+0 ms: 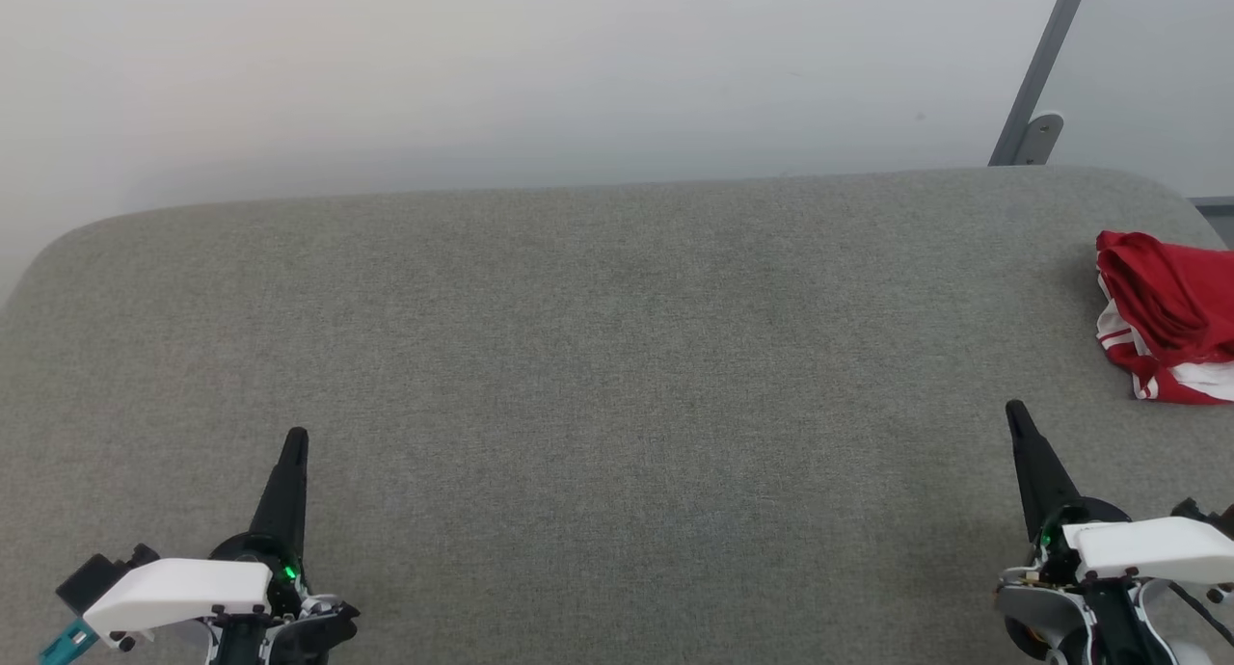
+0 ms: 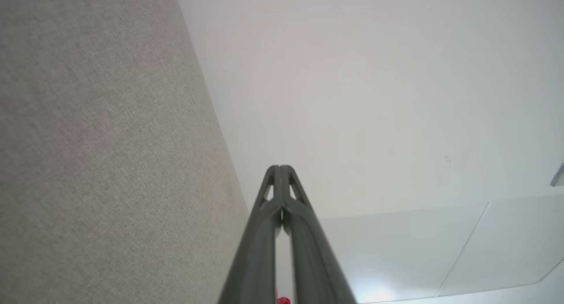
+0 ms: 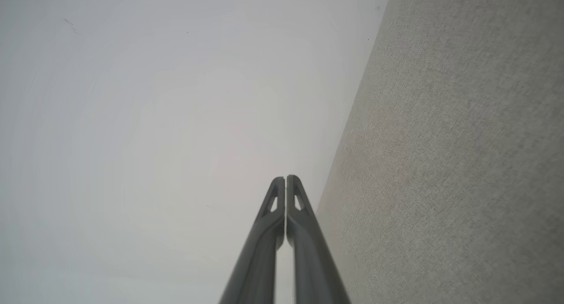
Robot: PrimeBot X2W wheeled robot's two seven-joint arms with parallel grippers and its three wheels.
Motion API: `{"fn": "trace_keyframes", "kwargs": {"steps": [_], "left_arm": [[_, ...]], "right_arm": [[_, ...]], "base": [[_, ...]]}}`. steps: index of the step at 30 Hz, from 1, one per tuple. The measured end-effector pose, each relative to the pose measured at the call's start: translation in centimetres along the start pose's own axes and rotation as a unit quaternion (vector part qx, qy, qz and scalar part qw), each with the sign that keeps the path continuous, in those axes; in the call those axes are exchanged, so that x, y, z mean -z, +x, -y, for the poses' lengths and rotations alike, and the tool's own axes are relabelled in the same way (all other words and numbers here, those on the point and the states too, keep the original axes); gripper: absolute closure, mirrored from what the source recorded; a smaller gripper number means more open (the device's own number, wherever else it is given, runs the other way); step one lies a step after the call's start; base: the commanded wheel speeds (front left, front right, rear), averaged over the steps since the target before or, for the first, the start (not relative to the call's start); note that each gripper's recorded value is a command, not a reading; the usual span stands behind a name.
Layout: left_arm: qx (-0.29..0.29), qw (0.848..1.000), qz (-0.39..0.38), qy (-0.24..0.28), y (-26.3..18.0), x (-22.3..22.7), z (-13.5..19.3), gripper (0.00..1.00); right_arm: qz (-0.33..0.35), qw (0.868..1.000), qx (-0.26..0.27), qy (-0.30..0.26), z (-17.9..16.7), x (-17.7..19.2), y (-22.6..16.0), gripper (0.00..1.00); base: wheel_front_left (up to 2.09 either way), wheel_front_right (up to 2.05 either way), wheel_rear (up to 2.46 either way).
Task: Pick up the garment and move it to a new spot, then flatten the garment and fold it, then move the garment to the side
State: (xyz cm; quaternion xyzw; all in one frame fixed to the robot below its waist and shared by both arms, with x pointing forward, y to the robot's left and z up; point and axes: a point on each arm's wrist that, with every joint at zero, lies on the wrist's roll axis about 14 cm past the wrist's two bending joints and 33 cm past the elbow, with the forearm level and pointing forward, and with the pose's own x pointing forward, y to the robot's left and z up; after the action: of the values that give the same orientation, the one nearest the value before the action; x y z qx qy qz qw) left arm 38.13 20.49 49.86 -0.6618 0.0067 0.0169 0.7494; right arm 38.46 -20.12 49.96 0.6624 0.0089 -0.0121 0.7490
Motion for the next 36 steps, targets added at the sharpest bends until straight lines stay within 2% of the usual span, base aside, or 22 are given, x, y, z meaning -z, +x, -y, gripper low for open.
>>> {"fn": "trace_keyframes", "kwargs": {"steps": [18, 36], "left_arm": [[0.009, 0.998, -0.008, -0.061, 0.56, 0.47, 0.51, 1.0], [0.01, 0.998, -0.009, -0.064, 0.6, 0.49, 0.57, 1.0]], "right_arm": [[-0.003, 0.998, -0.012, 0.06, -0.59, 0.04, 0.33, 1.0], [-0.003, 0.998, -0.013, 0.062, -0.67, 0.04, 0.37, 1.0]], "base": [[0.0, 0.0, 0.0], [0.0, 0.0, 0.0]]}}
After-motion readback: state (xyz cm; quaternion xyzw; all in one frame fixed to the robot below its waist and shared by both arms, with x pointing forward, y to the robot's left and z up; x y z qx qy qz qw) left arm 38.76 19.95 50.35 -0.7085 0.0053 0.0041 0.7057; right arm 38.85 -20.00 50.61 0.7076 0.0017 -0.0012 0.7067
